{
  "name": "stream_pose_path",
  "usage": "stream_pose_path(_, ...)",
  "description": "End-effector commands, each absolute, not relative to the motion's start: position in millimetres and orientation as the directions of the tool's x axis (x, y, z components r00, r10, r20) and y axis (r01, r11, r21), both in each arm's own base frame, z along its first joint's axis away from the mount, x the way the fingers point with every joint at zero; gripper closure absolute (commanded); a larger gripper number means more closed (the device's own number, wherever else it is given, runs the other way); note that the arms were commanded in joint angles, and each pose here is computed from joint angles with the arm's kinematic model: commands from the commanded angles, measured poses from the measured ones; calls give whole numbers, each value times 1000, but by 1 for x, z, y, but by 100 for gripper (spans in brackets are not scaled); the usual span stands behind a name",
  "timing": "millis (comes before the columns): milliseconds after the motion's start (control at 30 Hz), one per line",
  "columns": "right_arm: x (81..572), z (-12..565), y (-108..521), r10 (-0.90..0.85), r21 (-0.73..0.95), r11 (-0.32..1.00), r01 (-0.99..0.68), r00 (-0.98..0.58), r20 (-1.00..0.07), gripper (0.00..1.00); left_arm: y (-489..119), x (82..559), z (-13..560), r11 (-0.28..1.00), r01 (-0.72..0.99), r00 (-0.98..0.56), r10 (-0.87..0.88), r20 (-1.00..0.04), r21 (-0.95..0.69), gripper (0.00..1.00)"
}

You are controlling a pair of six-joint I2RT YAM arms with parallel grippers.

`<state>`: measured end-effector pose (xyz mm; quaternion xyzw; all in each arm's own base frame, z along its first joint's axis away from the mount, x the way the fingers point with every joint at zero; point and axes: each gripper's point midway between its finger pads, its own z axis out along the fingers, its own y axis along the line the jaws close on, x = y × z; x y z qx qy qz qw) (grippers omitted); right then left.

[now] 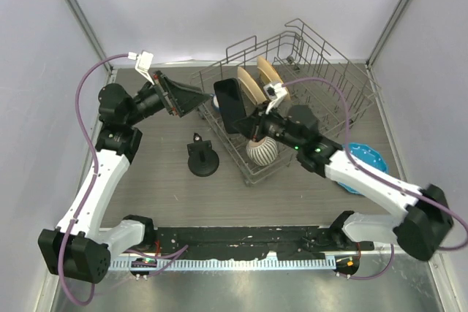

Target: Place the phone on the phone stand

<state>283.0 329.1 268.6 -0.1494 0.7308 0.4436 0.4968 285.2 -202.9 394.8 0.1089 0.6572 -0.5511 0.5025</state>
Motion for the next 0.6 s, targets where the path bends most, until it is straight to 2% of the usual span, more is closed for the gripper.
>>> stream_pose_path(0, 220, 381, 305, 338, 354, 353, -866, -235, -911, 99, -222, 249, 416, 158, 823, -475, -337, -813, -546, 5)
stream_pose_path(133, 188, 386, 296, 338, 341, 265, -902, -245, -909, 99, -238, 225, 415, 59, 857, -481, -265, -836, -512, 0)
stream_pose_path(267, 170, 393, 298, 322, 332, 180, -926, -264, -909, 99, -257, 190, 415, -60, 878, -478, -181, -859, -476, 0)
stream_pose_path(500, 154, 398, 294, 326, 307, 122, -944, -254, -911, 99, -260, 157, 420, -145, 905, -419, -145, -896, -400, 0)
stream_pose_path(567, 151, 397, 295, 318, 301, 104, -948, -256, -913, 99, -260, 159, 421, -134, 908, -415, -158, -896, -397, 4)
